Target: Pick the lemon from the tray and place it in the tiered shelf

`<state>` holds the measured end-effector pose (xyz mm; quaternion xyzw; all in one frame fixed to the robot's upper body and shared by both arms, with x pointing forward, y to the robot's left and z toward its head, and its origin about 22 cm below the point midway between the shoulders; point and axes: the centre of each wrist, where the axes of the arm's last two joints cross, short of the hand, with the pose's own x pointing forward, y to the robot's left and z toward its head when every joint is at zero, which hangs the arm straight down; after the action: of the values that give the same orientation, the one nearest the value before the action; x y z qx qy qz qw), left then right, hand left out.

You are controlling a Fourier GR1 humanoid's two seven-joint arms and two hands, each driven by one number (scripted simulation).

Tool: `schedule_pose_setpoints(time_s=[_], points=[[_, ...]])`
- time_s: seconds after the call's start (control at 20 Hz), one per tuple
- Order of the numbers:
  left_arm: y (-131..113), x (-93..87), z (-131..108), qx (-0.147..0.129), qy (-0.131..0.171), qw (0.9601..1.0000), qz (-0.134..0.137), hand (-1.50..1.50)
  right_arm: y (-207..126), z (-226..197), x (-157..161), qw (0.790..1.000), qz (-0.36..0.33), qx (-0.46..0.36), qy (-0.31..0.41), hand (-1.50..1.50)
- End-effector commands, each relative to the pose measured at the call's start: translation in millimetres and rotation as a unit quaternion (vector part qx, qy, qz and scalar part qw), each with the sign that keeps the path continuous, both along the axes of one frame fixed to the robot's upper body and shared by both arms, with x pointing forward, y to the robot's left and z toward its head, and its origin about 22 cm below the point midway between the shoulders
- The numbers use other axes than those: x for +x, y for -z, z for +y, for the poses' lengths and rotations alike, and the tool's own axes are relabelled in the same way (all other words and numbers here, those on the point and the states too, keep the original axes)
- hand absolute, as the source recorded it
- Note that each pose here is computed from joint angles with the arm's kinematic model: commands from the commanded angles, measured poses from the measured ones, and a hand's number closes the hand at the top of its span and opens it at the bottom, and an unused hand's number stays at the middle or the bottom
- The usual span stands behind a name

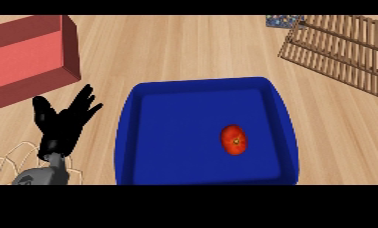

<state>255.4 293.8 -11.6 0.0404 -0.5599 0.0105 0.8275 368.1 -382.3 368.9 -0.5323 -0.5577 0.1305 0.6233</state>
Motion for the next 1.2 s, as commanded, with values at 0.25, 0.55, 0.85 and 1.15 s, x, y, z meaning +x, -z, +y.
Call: schedule_pose_setpoints(time_s=[0.25,0.55,0.85,1.15], points=[[8,-11.2,7,-0.003,-0.009,0.9995,0.029,0.00,37,-25,25,1.000,0.003,-0.015,0.004,1.50],[16,-2.9,-14,-0.012,0.004,0.9993,0.037,0.00,38,-30,36,1.000,-0.026,-0.012,-0.007,1.50],[16,4.0,8,-0.008,-0.004,0.9993,0.035,0.00,30,-21,40,0.999,-0.023,-0.004,-0.024,1.50],[1,0.6,7,-0.003,-0.001,0.9996,0.027,0.00,30,-31,38,0.996,-0.071,0.055,0.020,1.50]])
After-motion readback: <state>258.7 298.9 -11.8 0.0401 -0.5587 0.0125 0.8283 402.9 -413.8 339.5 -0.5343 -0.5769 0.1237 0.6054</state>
